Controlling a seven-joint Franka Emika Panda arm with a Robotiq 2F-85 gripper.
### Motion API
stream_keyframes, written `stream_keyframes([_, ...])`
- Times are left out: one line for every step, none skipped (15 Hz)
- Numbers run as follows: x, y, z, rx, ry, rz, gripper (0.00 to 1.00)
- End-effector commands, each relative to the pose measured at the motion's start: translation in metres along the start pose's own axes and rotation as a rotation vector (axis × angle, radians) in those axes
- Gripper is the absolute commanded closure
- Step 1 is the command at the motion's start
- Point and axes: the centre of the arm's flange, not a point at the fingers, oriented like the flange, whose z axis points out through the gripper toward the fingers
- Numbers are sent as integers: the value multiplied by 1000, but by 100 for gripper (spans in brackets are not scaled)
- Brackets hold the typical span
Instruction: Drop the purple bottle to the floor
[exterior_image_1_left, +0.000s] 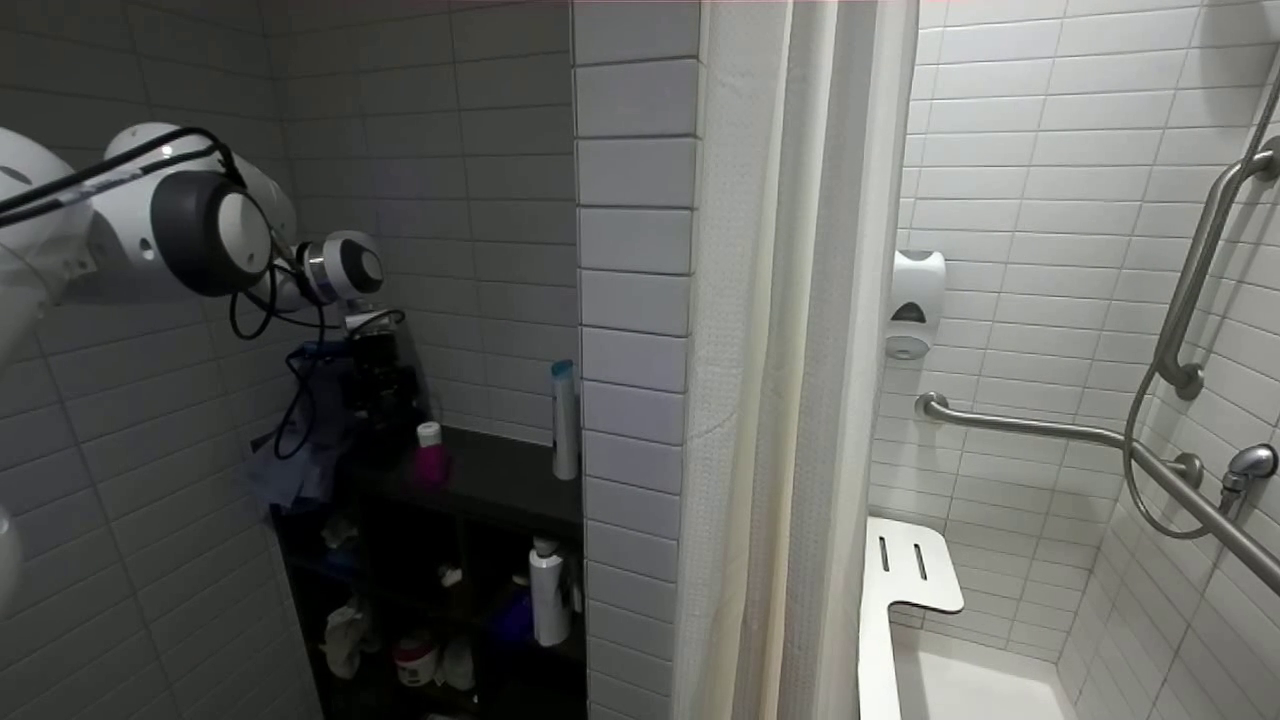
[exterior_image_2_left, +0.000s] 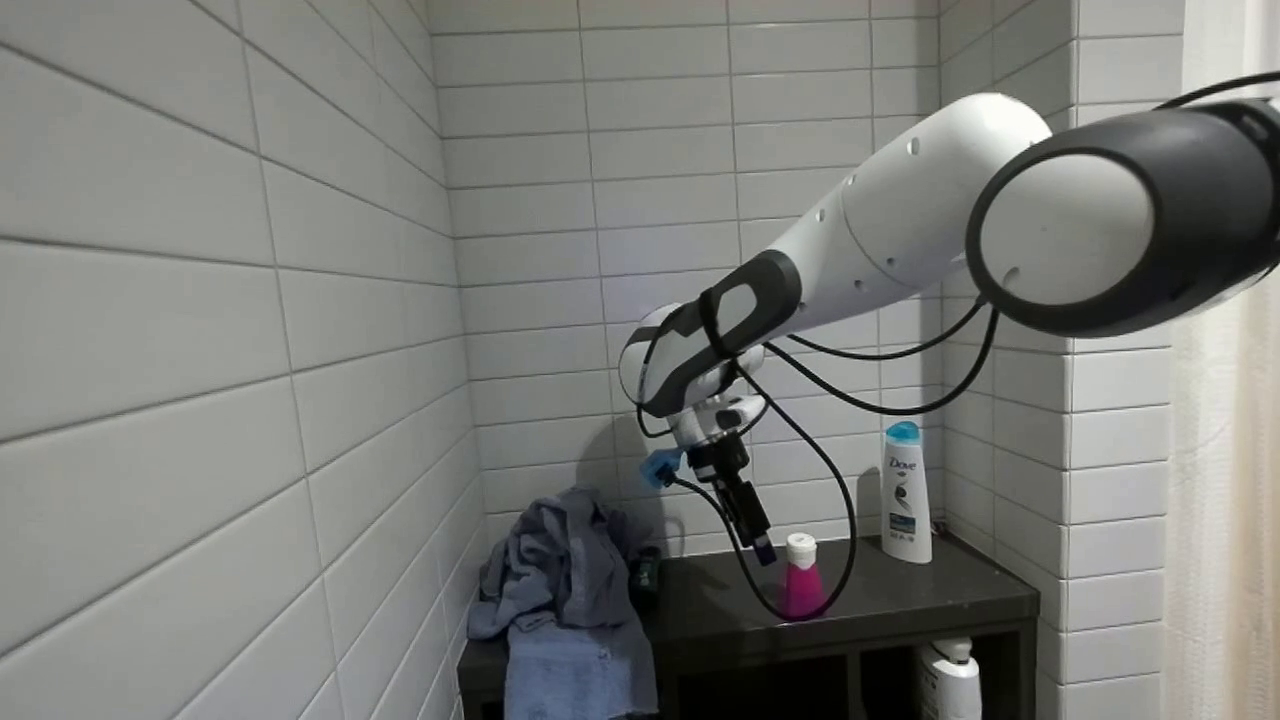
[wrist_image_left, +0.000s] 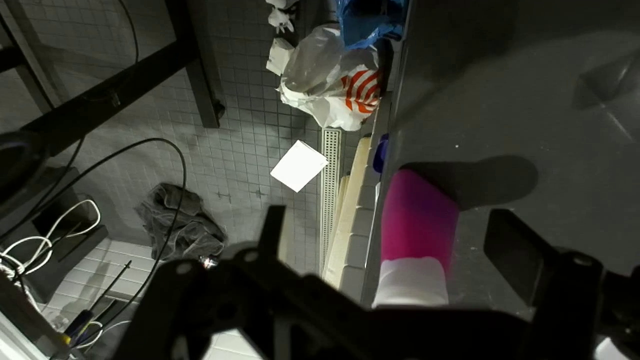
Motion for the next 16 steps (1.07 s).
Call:
stream_keyframes([-6,-1,-11,19,88,20,0])
stream_keyframes([-9,0,-12,23,111,11,0])
stream_keyframes([-12,2,-14,28,141,4,0])
stream_keyframes([-15,3,-15,31,177,-4,0])
stream_keyframes([-17,6,-15,32,201,-10,0])
stream_keyframes([-19,7,-15,34,222,-13,0])
stream_keyframes([-22,8,-14,33,242,-17,0])
stream_keyframes([-23,9,-13,32,257,-20,0])
stream_keyframes([-25,9,-11,28,272,-21,0])
stream_keyframes([-26,9,-9,25,288,-23,0])
stream_keyframes([-28,8,-7,19,306,-24,0])
stream_keyframes([-28,7,-4,8,345,-25,0])
stream_keyframes([-29,6,0,-2,371,-23,0])
stream_keyframes([-28,5,3,-13,410,-20,0])
stream_keyframes([-29,5,7,-21,449,-23,0])
stream_keyframes([-30,4,10,-28,476,-20,0])
